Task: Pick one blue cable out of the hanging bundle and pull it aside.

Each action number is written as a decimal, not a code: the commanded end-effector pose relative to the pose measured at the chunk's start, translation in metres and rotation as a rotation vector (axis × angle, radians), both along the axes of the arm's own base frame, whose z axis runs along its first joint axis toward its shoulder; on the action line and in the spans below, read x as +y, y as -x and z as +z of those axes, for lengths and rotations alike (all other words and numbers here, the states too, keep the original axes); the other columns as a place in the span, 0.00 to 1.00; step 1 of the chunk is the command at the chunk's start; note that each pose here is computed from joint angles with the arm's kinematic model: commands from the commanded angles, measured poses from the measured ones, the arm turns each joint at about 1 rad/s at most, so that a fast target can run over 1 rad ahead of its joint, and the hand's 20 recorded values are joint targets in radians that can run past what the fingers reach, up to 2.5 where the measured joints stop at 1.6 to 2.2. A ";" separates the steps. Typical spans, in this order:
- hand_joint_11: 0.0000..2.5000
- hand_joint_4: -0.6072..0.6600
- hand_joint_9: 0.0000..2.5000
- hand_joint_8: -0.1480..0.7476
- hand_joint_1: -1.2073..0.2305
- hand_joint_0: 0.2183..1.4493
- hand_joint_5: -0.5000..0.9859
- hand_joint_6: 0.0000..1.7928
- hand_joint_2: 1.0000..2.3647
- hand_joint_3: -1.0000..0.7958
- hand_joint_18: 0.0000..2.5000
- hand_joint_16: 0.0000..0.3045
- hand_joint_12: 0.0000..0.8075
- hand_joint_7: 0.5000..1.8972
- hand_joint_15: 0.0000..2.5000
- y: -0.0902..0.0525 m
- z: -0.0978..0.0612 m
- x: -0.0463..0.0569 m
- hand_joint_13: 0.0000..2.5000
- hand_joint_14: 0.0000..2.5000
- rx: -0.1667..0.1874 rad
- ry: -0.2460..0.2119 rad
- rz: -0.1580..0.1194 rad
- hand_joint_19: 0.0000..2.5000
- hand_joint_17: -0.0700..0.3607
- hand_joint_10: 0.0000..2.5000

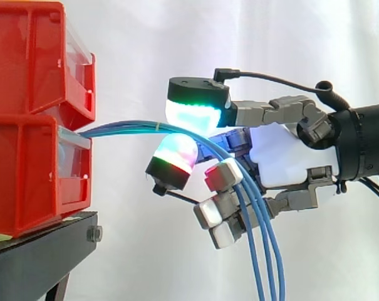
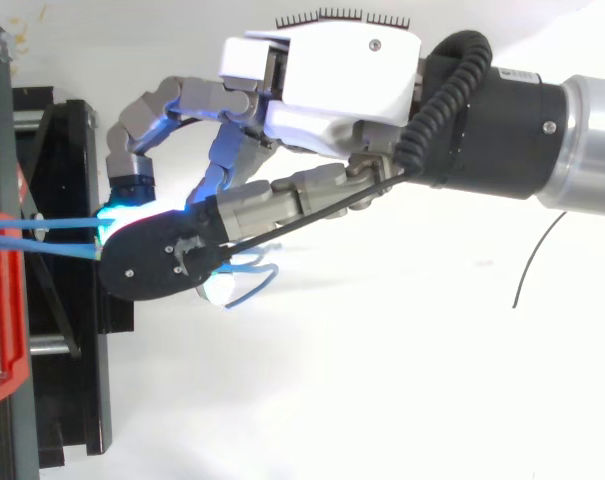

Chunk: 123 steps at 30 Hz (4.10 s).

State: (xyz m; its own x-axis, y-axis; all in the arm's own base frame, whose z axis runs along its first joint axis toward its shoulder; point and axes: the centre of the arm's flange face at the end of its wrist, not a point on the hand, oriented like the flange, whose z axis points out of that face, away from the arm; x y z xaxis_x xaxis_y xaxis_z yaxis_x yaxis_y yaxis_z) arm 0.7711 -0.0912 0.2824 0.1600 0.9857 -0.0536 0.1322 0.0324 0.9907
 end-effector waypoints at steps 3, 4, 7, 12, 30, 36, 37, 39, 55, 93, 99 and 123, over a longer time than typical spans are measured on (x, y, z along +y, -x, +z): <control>0.32 0.32 0.50 0.51 0.27 0.46 0.22 0.54 0.00 0.31 0.33 0.14 0.42 0.40 0.24 0.000 0.001 0.000 0.40 0.01 -0.001 0.000 0.000 0.26 0.39 0.01; 0.32 0.29 0.50 0.50 0.28 0.47 0.21 0.54 0.00 0.28 0.33 0.14 0.42 0.45 0.24 0.000 -0.001 0.000 0.40 0.01 0.001 0.000 0.000 0.26 0.38 0.01; 0.32 0.27 0.52 0.49 0.28 0.48 0.21 0.54 0.00 0.28 0.34 0.13 0.41 0.53 0.24 0.000 -0.001 0.000 0.40 0.01 0.001 -0.001 0.000 0.25 0.37 0.01; 0.32 0.26 0.55 0.46 0.23 0.46 0.23 0.54 0.00 0.28 0.36 0.12 0.38 0.52 0.26 0.000 0.000 0.000 0.43 0.01 0.001 -0.001 0.000 0.25 0.35 0.01; 0.31 0.38 0.63 0.51 0.35 0.20 0.27 0.51 0.00 0.28 0.39 0.12 0.41 0.34 0.33 0.001 -0.001 -0.004 0.51 0.01 0.001 -0.006 -0.005 0.26 0.36 0.01; 0.31 0.40 0.63 0.52 0.45 0.19 0.27 0.50 0.00 0.28 0.39 0.14 0.44 0.33 0.33 0.001 -0.001 -0.004 0.51 0.01 0.001 -0.006 -0.005 0.26 0.38 0.01; 0.31 0.40 0.63 0.52 0.47 0.19 0.27 0.50 0.00 0.28 0.39 0.14 0.43 0.33 0.33 0.001 -0.001 -0.004 0.50 0.01 0.003 -0.006 -0.005 0.26 0.38 0.01; 0.31 0.41 0.63 0.52 0.49 0.20 0.27 0.50 0.00 0.28 0.39 0.14 0.44 0.32 0.34 0.001 -0.001 -0.004 0.50 0.01 0.001 -0.006 -0.005 0.27 0.38 0.01; 0.33 0.42 0.64 0.53 0.33 0.28 0.27 0.50 0.01 0.47 0.39 0.14 0.44 0.40 0.34 0.001 -0.001 -0.004 0.50 0.01 0.001 -0.006 -0.005 0.27 0.39 0.01; 0.34 0.49 0.56 0.53 0.34 0.26 0.25 0.52 0.00 0.31 0.34 0.14 0.43 0.34 0.35 0.002 0.007 -0.006 0.44 0.01 -0.002 0.016 -0.006 0.30 0.39 0.01; 0.34 0.49 0.58 0.53 0.53 0.27 0.26 0.51 0.00 0.29 0.33 0.14 0.43 0.36 0.34 0.002 0.007 -0.006 0.45 0.01 -0.002 0.016 -0.006 0.32 0.39 0.01; 0.35 0.52 0.52 0.52 0.28 0.34 0.24 0.52 0.01 0.43 0.33 0.14 0.42 0.35 0.35 0.002 0.009 -0.006 0.43 0.01 -0.005 0.018 -0.007 0.31 0.38 0.01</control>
State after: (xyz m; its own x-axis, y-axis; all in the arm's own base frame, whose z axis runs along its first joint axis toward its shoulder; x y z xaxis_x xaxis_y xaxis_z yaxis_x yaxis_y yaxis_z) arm 0.7688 -0.0975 0.2908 0.1668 0.9835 -0.0701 0.1281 0.0489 0.9906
